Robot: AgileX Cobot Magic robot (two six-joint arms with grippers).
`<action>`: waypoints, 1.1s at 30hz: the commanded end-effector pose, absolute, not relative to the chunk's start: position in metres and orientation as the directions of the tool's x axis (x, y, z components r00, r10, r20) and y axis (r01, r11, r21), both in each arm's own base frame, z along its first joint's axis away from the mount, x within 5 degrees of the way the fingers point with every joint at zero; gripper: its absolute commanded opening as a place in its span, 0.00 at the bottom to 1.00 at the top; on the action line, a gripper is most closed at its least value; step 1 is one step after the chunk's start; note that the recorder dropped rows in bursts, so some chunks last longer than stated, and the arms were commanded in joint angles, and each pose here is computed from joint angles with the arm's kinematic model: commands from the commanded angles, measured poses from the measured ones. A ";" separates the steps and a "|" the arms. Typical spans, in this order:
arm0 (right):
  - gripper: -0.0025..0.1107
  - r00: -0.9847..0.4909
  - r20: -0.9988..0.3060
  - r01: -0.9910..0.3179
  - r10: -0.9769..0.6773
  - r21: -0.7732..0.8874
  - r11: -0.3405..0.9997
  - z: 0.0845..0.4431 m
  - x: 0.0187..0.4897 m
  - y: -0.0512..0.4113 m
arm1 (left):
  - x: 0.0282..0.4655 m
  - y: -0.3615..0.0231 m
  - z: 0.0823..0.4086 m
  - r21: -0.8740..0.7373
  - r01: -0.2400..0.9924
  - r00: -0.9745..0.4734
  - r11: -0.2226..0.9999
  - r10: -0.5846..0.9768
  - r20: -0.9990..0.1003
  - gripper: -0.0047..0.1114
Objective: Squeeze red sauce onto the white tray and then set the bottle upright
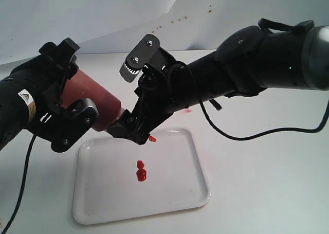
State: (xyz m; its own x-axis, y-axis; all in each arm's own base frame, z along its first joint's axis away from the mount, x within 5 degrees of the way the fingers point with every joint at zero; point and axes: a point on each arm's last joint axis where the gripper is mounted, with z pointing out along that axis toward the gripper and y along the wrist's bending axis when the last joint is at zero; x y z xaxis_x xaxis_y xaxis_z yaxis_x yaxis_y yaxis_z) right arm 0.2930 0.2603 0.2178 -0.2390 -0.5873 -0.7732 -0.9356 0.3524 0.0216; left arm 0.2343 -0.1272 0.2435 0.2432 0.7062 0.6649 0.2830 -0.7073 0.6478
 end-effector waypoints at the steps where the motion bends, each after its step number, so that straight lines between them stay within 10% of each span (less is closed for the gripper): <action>1: 0.81 -0.242 -0.749 -0.930 -0.616 -0.001 0.367 0.220 0.295 0.256 | 0.235 -0.127 0.252 0.689 0.275 0.191 -0.670 0.741 0.644 0.04; 14: 0.03 -0.258 -0.644 -0.914 -0.721 -0.079 0.398 0.214 0.298 0.242 | 0.234 -0.124 0.250 0.797 0.343 0.118 -0.496 0.865 0.488 0.04; 33: 0.02 -0.575 -0.637 -0.680 -0.513 0.024 0.733 0.236 0.340 0.149 | 0.236 -0.124 0.250 0.937 0.327 -0.043 -0.124 0.988 0.146 0.04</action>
State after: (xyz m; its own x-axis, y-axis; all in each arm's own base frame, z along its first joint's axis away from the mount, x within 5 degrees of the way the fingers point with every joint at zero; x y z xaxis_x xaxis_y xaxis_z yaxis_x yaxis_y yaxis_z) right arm 0.3251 0.1780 0.2375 -0.5678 -0.5190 -0.6389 -0.7303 0.6757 0.1002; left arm 0.2315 -0.1427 0.2402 0.1675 0.9733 0.1569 0.3791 -0.2105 0.9011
